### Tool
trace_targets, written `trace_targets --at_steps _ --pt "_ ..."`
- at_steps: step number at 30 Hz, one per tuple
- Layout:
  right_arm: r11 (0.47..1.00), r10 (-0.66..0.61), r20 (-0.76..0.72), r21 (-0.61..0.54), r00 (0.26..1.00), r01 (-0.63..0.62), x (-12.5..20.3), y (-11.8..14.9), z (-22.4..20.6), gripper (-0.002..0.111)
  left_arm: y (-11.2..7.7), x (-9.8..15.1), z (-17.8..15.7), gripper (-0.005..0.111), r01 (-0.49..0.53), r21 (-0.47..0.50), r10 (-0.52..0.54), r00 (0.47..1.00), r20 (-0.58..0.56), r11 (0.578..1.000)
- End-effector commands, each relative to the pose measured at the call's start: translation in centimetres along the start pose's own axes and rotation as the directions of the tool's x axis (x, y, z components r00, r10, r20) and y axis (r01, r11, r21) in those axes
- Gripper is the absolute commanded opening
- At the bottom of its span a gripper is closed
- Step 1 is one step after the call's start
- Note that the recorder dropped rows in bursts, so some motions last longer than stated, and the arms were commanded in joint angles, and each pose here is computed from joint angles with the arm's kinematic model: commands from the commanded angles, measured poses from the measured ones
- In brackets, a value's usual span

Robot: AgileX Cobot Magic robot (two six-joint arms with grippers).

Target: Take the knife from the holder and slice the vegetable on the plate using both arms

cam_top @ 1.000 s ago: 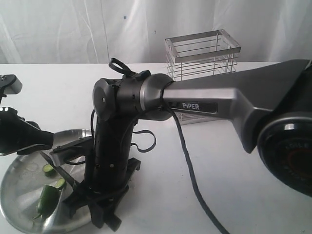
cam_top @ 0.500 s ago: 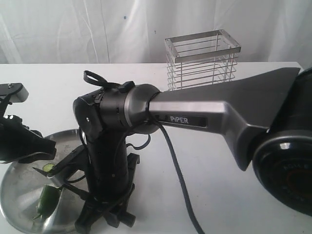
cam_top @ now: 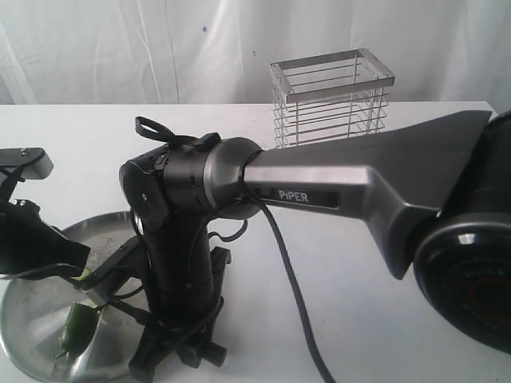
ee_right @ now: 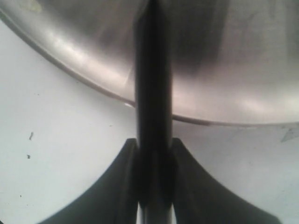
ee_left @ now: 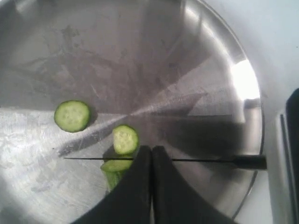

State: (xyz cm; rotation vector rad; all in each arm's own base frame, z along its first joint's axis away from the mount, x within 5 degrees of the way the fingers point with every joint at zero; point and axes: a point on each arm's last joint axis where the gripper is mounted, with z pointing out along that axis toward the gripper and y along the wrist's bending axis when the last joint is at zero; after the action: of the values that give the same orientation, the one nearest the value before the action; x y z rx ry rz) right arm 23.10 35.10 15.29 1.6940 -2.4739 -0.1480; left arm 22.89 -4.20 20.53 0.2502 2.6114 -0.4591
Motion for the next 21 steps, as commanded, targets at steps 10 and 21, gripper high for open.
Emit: trace_targets --at_steps 10,21 --pt "1.000 -0.021 -0.007 0.014 1.000 0.021 0.1 0.1 0.0 0.000 0.8 0.6 2.4 0.000 0.022 -0.010 -0.023 0.996 -0.085 1.000" --pt "1.000 -0.002 -0.040 0.008 0.999 0.003 -0.1 0.4 1.3 0.000 1.3 0.7 3.4 0.000 0.043 -0.026 -0.046 0.994 -0.099 0.999"
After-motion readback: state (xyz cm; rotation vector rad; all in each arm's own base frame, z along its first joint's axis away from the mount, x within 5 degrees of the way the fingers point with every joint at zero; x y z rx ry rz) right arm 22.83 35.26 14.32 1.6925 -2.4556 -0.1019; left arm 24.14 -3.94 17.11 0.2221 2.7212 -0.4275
